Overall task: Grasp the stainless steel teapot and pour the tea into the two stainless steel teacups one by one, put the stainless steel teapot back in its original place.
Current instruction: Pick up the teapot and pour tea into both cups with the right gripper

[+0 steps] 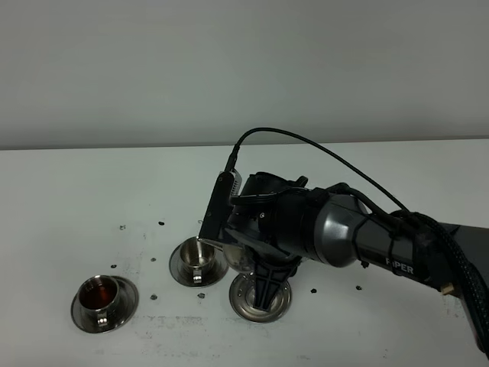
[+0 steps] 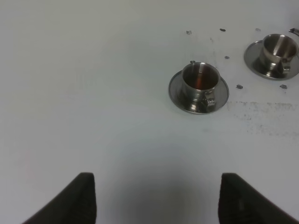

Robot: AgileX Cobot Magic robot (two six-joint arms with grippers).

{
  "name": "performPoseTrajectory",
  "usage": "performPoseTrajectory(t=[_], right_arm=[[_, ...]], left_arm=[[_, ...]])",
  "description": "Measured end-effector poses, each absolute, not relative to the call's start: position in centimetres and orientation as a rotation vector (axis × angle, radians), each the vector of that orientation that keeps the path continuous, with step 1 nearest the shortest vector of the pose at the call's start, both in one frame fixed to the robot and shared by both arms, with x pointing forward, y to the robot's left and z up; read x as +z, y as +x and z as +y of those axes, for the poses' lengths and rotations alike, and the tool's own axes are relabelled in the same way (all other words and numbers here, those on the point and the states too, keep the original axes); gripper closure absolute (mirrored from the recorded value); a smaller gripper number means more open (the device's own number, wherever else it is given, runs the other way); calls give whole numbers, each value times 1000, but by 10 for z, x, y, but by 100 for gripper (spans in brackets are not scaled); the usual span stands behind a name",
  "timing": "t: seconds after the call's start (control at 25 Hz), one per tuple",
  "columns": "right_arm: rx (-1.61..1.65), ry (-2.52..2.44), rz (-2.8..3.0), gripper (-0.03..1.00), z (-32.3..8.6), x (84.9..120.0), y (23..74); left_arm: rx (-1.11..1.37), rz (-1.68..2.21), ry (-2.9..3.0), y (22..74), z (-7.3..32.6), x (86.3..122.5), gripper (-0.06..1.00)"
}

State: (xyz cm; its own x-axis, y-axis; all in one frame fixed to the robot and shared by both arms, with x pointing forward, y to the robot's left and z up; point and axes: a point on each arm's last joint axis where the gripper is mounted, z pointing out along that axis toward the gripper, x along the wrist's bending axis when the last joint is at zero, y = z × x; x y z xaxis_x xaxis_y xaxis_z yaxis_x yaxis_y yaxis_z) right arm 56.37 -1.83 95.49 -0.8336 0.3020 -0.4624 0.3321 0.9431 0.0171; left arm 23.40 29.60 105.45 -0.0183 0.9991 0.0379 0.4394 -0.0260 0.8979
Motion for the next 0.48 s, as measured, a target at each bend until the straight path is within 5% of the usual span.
performPoseTrajectory(t=[0.48], right_arm=[[-149,368,2574,76,-21,958,568]], left_arm=[[1002,1542,1549,234,296,1055,33]])
